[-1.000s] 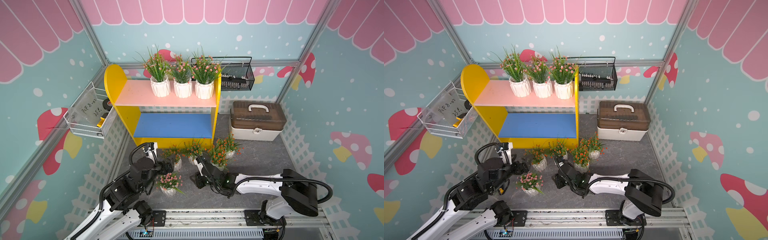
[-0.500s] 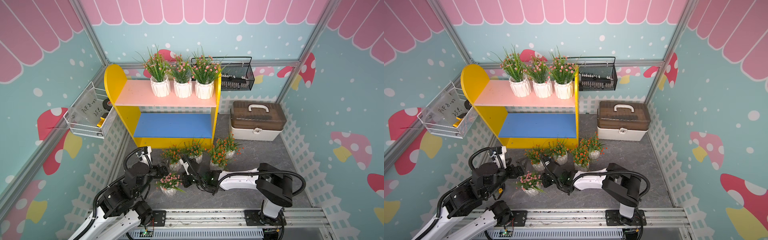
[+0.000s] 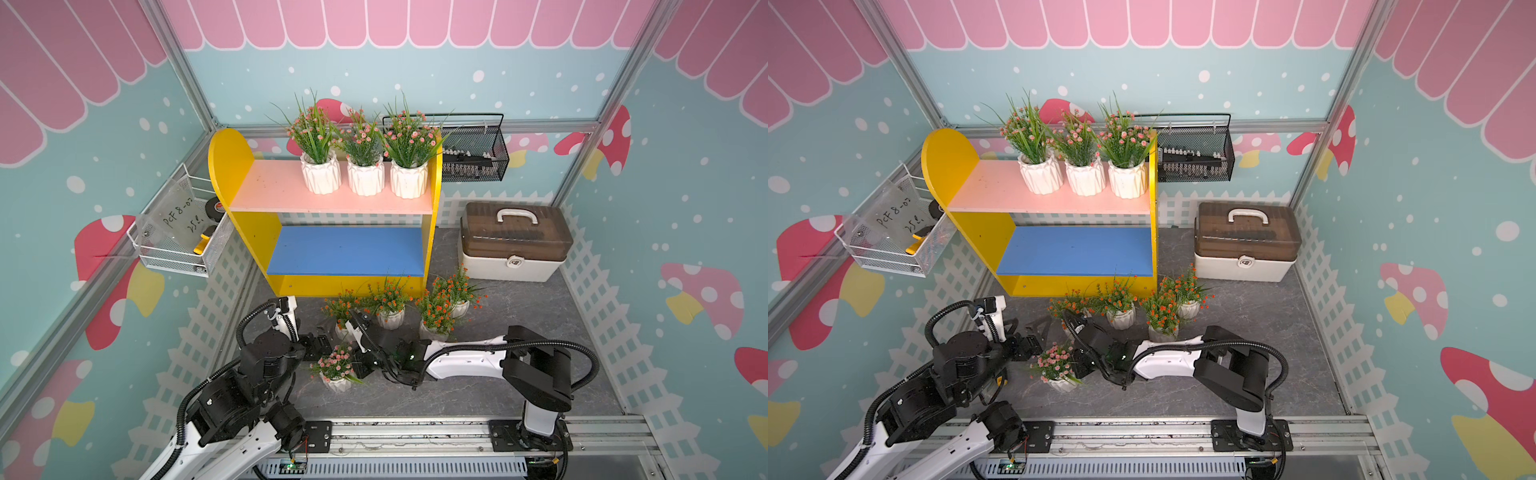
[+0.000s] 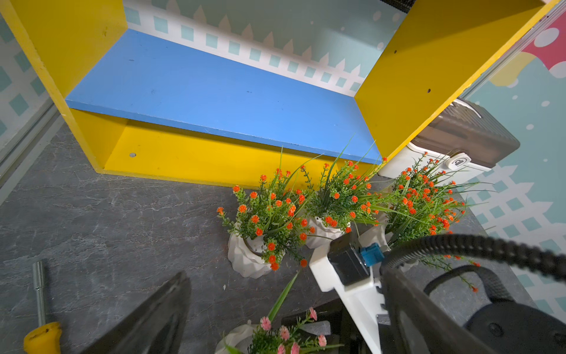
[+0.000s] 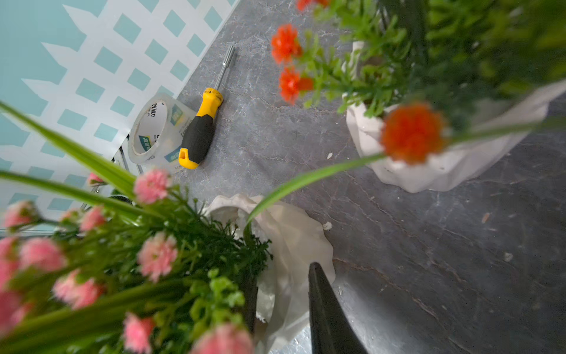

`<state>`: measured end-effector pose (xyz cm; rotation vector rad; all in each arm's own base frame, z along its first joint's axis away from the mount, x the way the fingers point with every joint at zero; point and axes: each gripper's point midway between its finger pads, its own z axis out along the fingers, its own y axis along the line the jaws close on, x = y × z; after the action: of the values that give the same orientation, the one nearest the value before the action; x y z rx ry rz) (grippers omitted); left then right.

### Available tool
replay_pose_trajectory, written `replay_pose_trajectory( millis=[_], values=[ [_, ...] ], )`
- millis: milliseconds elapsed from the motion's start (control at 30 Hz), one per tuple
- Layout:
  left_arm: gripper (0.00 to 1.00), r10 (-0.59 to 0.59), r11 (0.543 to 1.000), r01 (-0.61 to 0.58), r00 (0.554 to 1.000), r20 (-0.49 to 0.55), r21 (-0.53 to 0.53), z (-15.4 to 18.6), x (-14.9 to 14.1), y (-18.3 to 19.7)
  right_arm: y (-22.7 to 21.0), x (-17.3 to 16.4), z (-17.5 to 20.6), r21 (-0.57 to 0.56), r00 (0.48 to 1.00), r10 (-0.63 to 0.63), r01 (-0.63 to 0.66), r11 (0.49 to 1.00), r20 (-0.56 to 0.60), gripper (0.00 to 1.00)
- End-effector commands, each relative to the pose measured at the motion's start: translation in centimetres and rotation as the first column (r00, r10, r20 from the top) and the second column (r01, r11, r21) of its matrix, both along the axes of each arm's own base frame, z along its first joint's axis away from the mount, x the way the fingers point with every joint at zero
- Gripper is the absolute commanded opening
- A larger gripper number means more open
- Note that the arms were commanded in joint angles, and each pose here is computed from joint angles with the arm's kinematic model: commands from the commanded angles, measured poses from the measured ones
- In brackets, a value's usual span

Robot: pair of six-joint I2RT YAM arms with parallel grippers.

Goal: Place the baby's breath potted plants on the rack by color
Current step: Pick up the baby's breath potted plant from the center of the board.

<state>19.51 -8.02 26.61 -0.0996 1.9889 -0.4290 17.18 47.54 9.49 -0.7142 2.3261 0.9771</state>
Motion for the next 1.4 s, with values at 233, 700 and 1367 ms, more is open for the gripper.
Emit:
replay_pose_trajectory(
  millis=[233,700,1367],
  values=[
    [0.96,0.015,1.000,-0.015,1.000,0.003,-0.025,0.6,-0.4,0.4,-0.4,0.1,-1.8,-0.140,0.999,-0.035,0.035,0.990,0.000,0.19],
    [0.96,0.018,0.999,-0.018,1.000,0.009,-0.036,0.8,-0.4,0.5,-2.9,1.1,-4.2,-0.309,0.997,-0.055,0.071,0.948,0.058,0.01],
    [0.97,-0.050,0.998,0.051,0.998,0.028,-0.036,0.8,2.8,-3.5,-15.7,2.9,-0.3,-0.332,0.963,-0.218,0.260,0.907,0.159,0.00]
  ],
)
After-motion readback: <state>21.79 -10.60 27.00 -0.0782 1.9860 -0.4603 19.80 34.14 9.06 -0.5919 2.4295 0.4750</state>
